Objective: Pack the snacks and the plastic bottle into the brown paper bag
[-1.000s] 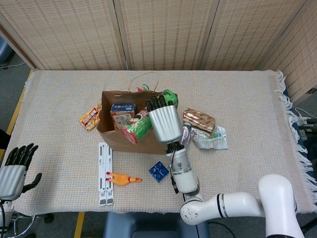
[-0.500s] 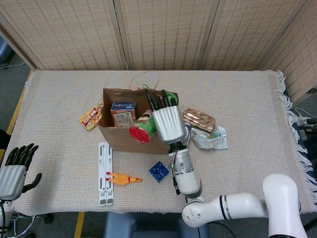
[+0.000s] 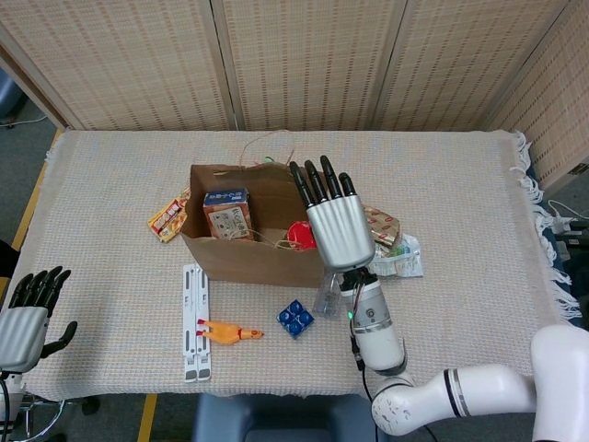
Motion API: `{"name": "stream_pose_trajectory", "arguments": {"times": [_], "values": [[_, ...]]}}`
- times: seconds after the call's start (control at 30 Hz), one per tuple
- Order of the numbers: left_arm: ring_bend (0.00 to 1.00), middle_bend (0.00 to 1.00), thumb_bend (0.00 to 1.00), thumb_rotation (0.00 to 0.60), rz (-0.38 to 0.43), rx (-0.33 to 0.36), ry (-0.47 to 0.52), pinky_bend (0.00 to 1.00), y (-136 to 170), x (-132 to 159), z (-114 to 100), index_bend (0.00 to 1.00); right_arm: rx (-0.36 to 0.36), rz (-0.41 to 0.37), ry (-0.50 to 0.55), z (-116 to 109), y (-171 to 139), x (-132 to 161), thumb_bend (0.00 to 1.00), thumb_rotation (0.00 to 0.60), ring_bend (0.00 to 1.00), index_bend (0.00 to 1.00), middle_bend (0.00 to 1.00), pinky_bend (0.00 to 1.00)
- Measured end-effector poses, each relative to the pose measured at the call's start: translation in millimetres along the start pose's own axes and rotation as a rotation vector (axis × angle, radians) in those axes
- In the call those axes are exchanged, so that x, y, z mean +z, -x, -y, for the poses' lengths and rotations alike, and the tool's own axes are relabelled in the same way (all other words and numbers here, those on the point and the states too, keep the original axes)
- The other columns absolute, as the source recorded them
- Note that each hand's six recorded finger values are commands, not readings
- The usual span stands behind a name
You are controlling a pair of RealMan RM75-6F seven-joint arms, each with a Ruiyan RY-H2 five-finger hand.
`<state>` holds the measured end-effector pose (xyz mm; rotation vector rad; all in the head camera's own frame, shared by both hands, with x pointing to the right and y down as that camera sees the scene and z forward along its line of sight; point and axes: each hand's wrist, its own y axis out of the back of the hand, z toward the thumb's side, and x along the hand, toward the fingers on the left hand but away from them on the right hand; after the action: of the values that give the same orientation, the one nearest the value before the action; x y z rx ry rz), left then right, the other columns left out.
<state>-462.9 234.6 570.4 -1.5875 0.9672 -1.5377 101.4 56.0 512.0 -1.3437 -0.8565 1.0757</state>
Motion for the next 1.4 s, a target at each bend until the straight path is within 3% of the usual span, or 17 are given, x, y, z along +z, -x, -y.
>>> {"name": "stream_pose_trajectory", "arguments": {"times": [0.1, 0.23, 0.37, 0.53, 0.63, 0.77, 0.97, 1.3, 1.4], "values": [[0.00, 0.00, 0.35, 0.600, 0.000, 0.000, -0.001, 0.00, -0.1, 0.3, 0.0, 0.01, 0.031, 0.010, -0.022, 3.0, -17.5, -27.3, 0.10, 0.600, 0.06, 0.00, 0.12, 0.28], [0.00, 0.00, 0.35, 0.600, 0.000, 0.001, -0.006, 0.00, 0.0, 1.0, 0.0, 0.01, 0.126, 0.043, -0.031, 18.5, -46.2, -69.1, 0.10, 0.600, 0.06, 0.00, 0.12, 0.27], [0.00, 0.00, 0.35, 0.600, -0.003, 0.004, -0.010, 0.00, -0.1, 1.6, 0.1, 0.01, 0.258, 0.066, -0.033, 49.1, -78.8, -103.5, 0.07, 0.600, 0.03, 0.00, 0.09, 0.18], [0.00, 0.00, 0.35, 0.600, -0.005, 0.006, -0.012, 0.00, -0.3, 1.8, 0.1, 0.01, 0.377, 0.070, -0.074, 84.9, -98.3, -125.5, 0.04, 0.600, 0.00, 0.00, 0.03, 0.11], [0.00, 0.00, 0.35, 0.600, -0.008, 0.007, -0.012, 0.00, -0.6, 1.7, 0.2, 0.01, 0.430, 0.069, -0.089, 103.4, -103.2, -128.4, 0.04, 0.600, 0.01, 0.00, 0.04, 0.12], [0.00, 0.00, 0.35, 0.600, -0.008, 0.006, -0.010, 0.00, -0.7, 1.6, 0.2, 0.01, 0.473, 0.063, -0.146, 137.4, -105.3, -134.5, 0.04, 0.600, 0.10, 0.07, 0.13, 0.23], [0.00, 0.00, 0.35, 0.600, -0.005, 0.003, -0.006, 0.00, -0.9, 1.3, 0.2, 0.01, 0.548, 0.031, -0.218, 186.3, -112.2, -126.6, 0.04, 0.600, 0.11, 0.11, 0.15, 0.25], [0.00, 0.00, 0.35, 0.600, -0.002, 0.001, -0.001, 0.00, -0.9, 1.0, 0.0, 0.01, 0.585, 0.023, -0.274, 221.7, -103.1, -107.9, 0.06, 0.600, 0.13, 0.14, 0.17, 0.27], [0.00, 0.00, 0.35, 0.600, -0.001, 0.001, 0.000, 0.00, -0.9, 1.0, 0.0, 0.01, 0.587, 0.027, -0.289, 230.6, -97.9, -103.5, 0.17, 0.600, 0.19, 0.23, 0.23, 0.32]]}}
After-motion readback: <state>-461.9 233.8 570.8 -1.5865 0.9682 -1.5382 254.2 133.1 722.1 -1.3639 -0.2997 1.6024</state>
